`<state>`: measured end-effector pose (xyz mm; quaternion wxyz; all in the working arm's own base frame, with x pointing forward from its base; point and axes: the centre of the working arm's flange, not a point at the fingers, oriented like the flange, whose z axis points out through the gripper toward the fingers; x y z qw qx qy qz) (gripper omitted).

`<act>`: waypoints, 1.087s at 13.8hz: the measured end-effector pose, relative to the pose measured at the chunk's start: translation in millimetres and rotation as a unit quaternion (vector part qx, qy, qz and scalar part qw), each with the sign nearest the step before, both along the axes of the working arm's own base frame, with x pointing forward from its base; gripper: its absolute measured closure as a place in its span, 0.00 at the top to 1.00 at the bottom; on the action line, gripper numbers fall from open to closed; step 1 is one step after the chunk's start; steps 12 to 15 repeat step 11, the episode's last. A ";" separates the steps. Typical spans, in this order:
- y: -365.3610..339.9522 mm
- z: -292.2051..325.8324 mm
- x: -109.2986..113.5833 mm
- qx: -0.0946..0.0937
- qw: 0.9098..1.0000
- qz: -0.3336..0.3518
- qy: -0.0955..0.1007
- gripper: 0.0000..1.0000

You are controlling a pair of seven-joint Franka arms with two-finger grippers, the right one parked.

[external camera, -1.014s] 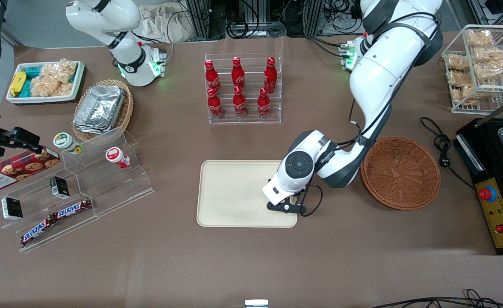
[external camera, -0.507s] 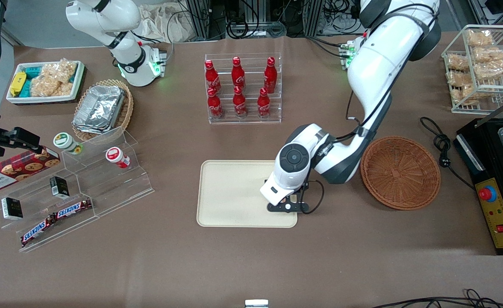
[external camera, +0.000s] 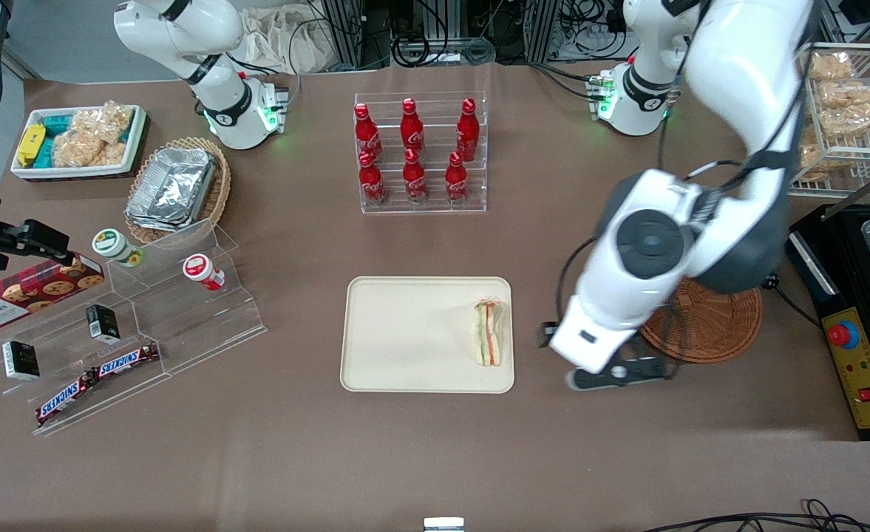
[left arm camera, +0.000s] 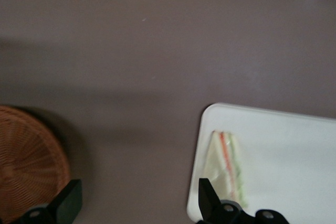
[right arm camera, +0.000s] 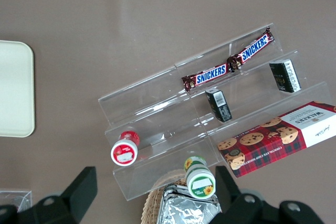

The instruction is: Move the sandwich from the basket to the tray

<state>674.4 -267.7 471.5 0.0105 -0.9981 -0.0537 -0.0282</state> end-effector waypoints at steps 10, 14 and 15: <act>190.7 139.5 -28.2 0.037 0.998 -0.041 -0.023 1.00; 199.7 142.5 -29.7 0.042 0.998 -0.033 -0.024 1.00; 199.7 142.5 -29.7 0.042 0.998 -0.033 -0.024 1.00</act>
